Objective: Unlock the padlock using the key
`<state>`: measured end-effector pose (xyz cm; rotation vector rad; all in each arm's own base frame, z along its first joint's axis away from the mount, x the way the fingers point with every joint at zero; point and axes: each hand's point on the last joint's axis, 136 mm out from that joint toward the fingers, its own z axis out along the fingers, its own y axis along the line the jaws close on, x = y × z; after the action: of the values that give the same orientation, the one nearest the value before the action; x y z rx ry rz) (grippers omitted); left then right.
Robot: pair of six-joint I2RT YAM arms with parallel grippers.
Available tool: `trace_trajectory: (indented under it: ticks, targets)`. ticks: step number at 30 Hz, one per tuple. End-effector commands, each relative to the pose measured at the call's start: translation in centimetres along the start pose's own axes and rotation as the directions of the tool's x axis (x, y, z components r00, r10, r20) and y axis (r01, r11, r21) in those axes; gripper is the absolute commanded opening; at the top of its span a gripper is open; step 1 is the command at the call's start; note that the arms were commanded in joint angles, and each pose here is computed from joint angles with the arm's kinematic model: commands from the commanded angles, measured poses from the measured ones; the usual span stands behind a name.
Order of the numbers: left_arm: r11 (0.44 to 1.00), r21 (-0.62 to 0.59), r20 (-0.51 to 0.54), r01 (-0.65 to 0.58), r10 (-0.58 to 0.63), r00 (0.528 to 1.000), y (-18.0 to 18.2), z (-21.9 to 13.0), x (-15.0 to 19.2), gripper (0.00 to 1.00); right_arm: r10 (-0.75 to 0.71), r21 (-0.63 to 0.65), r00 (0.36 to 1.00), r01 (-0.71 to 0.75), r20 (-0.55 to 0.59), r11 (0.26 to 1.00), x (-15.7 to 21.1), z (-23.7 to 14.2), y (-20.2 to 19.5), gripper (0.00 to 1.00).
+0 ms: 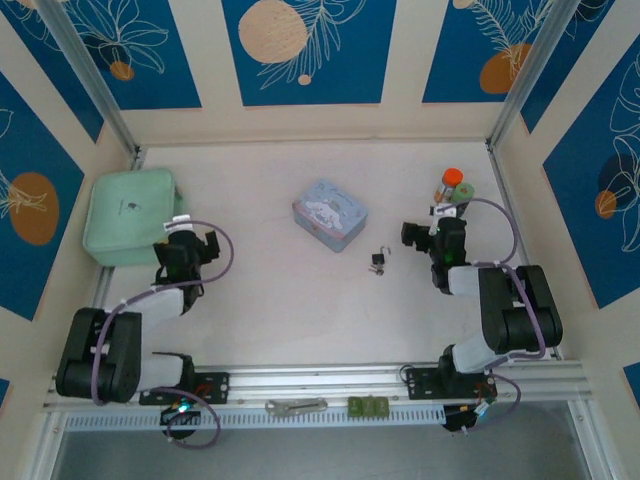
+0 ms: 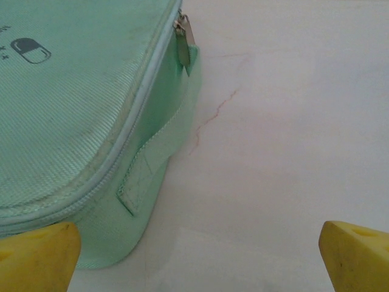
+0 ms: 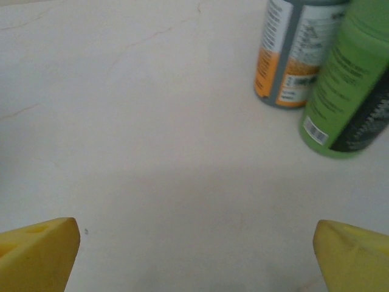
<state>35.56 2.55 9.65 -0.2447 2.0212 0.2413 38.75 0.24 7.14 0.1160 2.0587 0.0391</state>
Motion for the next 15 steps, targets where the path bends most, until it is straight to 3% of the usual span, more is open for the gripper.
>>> trace_trajectory:
  ticks: [1,6,9,11,15]
  targets:
    - [1.0,0.007,0.129,-0.025,0.024,0.991,-0.1,0.1,-2.6,1.0,0.003,-0.048,0.993,0.003,0.12,0.999,-2.4,-0.3,1.0,0.99]
    - [0.998,0.026,0.182,-0.05,0.044,0.982,-0.5,0.2,-3.1,1.0,0.001,-0.046,0.992,0.005,0.123,0.999,-2.4,-0.3,1.0,0.99]
    - [0.995,0.081,0.268,-0.055,0.032,0.963,-1.6,0.4,-2.8,1.0,0.001,-0.044,0.992,0.004,0.123,0.999,-2.4,-0.3,0.9,0.99]
    - [0.985,0.144,0.239,-0.091,0.055,0.969,-2.7,0.3,-2.0,1.0,-0.001,-0.046,0.992,0.006,0.124,0.999,-2.4,-0.3,1.0,0.99]
    - [0.978,0.17,0.286,-0.117,0.065,0.956,-3.5,0.9,-1.6,1.0,-0.001,-0.047,0.992,0.007,0.124,0.999,-2.4,-0.3,1.0,0.99]
